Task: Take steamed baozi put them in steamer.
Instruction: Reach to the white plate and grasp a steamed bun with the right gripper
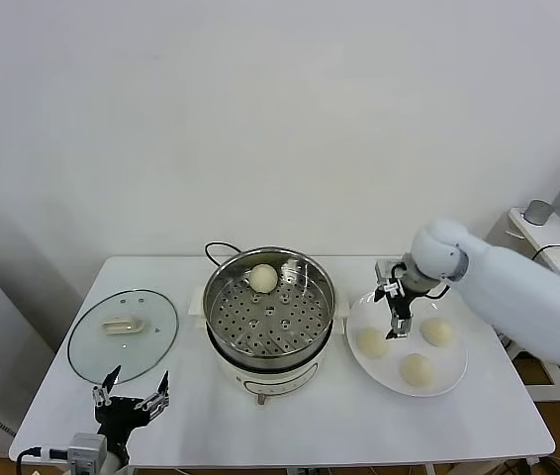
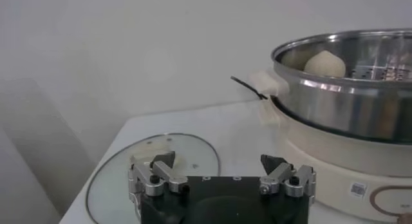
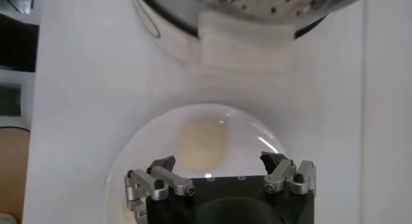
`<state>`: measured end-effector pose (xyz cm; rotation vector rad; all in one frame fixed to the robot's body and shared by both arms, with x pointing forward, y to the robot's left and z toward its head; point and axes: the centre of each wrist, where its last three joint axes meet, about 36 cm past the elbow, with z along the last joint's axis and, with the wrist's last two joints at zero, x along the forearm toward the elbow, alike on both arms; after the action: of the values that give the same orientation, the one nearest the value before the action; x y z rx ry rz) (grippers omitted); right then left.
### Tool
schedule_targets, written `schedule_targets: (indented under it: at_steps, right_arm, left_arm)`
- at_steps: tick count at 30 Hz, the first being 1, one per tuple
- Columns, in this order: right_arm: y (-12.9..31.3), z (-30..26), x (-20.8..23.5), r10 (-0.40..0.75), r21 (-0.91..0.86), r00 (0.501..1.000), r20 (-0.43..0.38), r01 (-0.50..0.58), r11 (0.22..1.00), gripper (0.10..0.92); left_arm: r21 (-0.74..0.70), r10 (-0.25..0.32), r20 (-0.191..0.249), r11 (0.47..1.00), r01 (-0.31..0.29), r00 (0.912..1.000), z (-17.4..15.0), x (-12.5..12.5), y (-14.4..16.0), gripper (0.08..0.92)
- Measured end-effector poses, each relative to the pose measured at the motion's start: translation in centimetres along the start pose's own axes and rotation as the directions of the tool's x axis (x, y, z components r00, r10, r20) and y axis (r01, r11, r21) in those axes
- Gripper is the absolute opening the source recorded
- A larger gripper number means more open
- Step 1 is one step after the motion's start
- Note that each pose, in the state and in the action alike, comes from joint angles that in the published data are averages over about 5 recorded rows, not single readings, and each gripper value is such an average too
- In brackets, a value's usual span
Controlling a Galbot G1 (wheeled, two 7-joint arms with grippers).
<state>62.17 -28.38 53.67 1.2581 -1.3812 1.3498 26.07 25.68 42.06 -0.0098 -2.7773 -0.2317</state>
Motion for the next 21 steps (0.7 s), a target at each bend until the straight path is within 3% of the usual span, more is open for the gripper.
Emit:
schedule_targets:
  at_steps: [21]
  right_arm:
    - [0.3, -0.1, -6.3, -0.014, -0.048, 1.000, -0.016, 0.013, 0.999, 0.823]
  left_arm:
    - [0.000, 0.000, -0.015, 1.000, 0.000, 0.9999, 0.4, -0.3, 0.2, 0.823]
